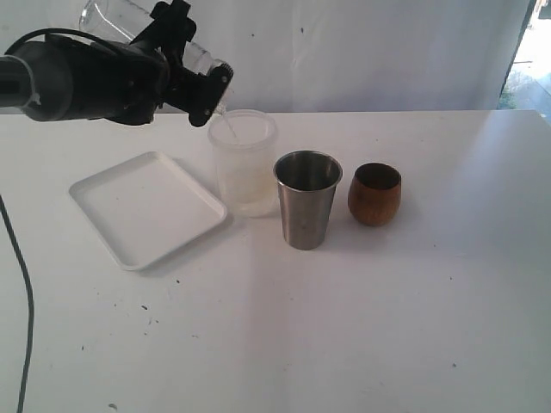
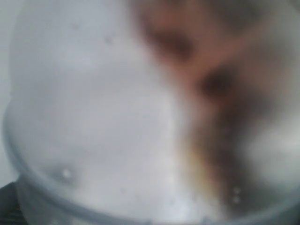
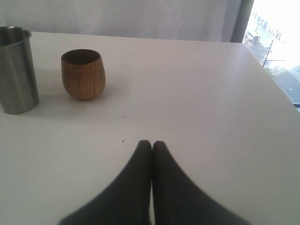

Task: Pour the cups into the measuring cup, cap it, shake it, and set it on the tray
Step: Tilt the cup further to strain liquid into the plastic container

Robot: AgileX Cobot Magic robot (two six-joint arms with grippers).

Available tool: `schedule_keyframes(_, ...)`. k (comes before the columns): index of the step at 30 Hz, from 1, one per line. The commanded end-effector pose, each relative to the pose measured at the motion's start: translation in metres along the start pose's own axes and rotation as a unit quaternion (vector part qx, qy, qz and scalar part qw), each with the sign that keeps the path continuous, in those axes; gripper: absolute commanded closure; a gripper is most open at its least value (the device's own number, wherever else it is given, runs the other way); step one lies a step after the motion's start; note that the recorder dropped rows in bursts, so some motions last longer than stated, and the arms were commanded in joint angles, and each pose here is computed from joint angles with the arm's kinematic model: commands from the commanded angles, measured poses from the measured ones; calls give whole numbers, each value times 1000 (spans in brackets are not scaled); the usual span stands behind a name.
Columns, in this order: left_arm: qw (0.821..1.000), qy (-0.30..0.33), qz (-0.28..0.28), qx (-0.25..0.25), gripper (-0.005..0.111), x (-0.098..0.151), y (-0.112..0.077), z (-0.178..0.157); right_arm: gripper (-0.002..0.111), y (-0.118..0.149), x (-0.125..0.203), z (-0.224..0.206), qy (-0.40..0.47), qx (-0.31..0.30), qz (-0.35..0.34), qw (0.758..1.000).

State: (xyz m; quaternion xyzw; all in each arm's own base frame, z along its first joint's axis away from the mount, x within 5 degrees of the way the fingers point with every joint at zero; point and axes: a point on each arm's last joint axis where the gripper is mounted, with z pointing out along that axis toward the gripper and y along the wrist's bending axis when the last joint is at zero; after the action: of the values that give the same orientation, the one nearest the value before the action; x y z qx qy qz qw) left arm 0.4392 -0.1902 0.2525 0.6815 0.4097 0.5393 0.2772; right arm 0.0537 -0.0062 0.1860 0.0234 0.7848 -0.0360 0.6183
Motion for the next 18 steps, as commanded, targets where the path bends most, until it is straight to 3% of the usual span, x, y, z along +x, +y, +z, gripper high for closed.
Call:
schedule_keyframes(1, 1000, 3, -9, -23, 107, 1, 14, -9, 108, 0, 1, 0, -4, -3, 3, 1000)
schedule_keyframes(10, 1000, -10, -7, -26, 107, -3, 16, -11, 108, 0, 1, 0, -4, -3, 3, 1000)
schedule_keyframes(18, 999, -7, 34, -26, 107, -3, 16, -11, 108, 0, 1, 0, -4, -3, 3, 1000)
